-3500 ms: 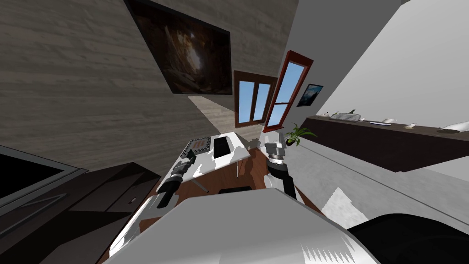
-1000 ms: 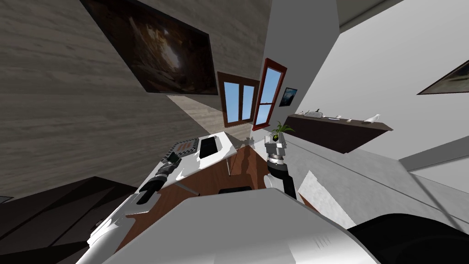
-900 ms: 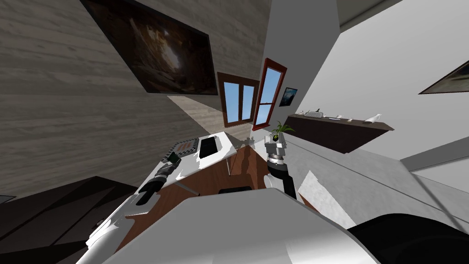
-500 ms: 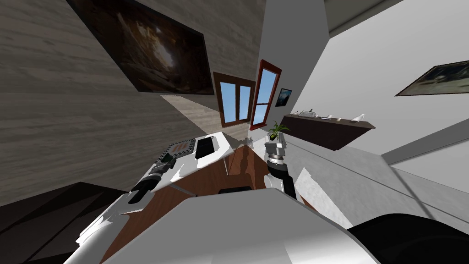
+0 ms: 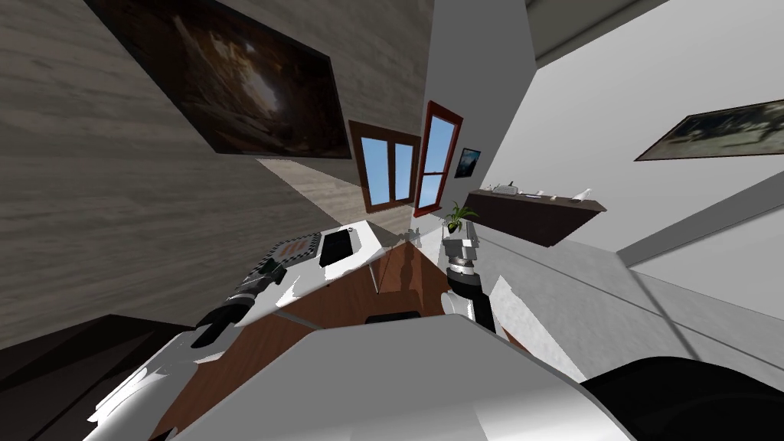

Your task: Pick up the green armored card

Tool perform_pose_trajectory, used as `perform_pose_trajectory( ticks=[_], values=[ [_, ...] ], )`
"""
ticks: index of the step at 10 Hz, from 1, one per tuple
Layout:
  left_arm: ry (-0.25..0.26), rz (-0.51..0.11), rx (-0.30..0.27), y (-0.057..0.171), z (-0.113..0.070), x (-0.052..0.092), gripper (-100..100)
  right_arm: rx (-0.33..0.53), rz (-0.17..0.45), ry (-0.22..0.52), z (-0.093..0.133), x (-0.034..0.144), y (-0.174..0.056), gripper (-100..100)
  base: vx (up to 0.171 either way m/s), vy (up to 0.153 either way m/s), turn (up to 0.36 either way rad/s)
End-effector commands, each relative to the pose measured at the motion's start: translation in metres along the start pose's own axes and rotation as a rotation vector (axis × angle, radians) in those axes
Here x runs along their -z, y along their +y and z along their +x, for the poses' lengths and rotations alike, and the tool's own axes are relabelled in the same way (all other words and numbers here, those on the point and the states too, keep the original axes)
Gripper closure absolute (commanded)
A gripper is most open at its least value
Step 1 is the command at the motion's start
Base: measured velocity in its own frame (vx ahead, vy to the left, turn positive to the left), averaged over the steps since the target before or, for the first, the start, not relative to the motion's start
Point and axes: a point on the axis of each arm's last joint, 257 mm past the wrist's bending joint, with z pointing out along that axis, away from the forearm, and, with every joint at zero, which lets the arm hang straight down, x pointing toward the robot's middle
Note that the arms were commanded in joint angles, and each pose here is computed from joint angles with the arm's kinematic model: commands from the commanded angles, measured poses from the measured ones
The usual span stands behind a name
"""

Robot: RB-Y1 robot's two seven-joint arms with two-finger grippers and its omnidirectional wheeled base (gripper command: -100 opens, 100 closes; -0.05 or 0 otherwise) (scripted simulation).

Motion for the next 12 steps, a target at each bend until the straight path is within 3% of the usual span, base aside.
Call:
perform_pose_trajectory(
  ticks=[1,2,3,5,6,7,11,12],
  values=[
    [0.019,-0.022,0.004,0.01,0.01,0.004,-100,0.0,0.0,0.0,0.0,0.0,0.0,0,-0.003,-0.011,0.017],
    [-0.06,-0.005,0.007,0.014,-0.034,-0.01,-100,0.0,0.0,0.0,0.0,0.0,0.0,0,-0.016,-0.074,-0.143],
    [-0.024,-0.04,0.015,0.03,-0.015,-0.002,-100,0.0,0.0,0.0,0.0,0.0,0.0,0,-0.022,-0.071,-0.099],
    [-0.006,-0.059,0.019,0.039,-0.006,0.002,-100,0.0,0.0,0.0,0.0,0.0,0.0,0,-0.01,-0.021,0.018],
    [-0.013,-0.052,0.018,0.035,-0.011,0.0,-100,0.0,0.0,0.0,0.0,0.0,0.0,0,0.0,0.0,0.0],
    [-0.012,-0.052,0.018,0.036,-0.01,0.001,100,0.0,0.0,0.0,0.0,0.0,0.0,0,0.0,0.0,0.0],
    [-0.011,-0.053,0.013,0.037,-0.011,0.001,100,0.0,0.0,0.0,0.0,0.0,0.0,0,0.0,0.001,0.003],
    [-0.011,-0.054,0.013,0.037,-0.01,0.001,0,0.0,0.0,0.0,0.0,0.0,0.0,0,0.0,0.0,0.0]
  ],
)
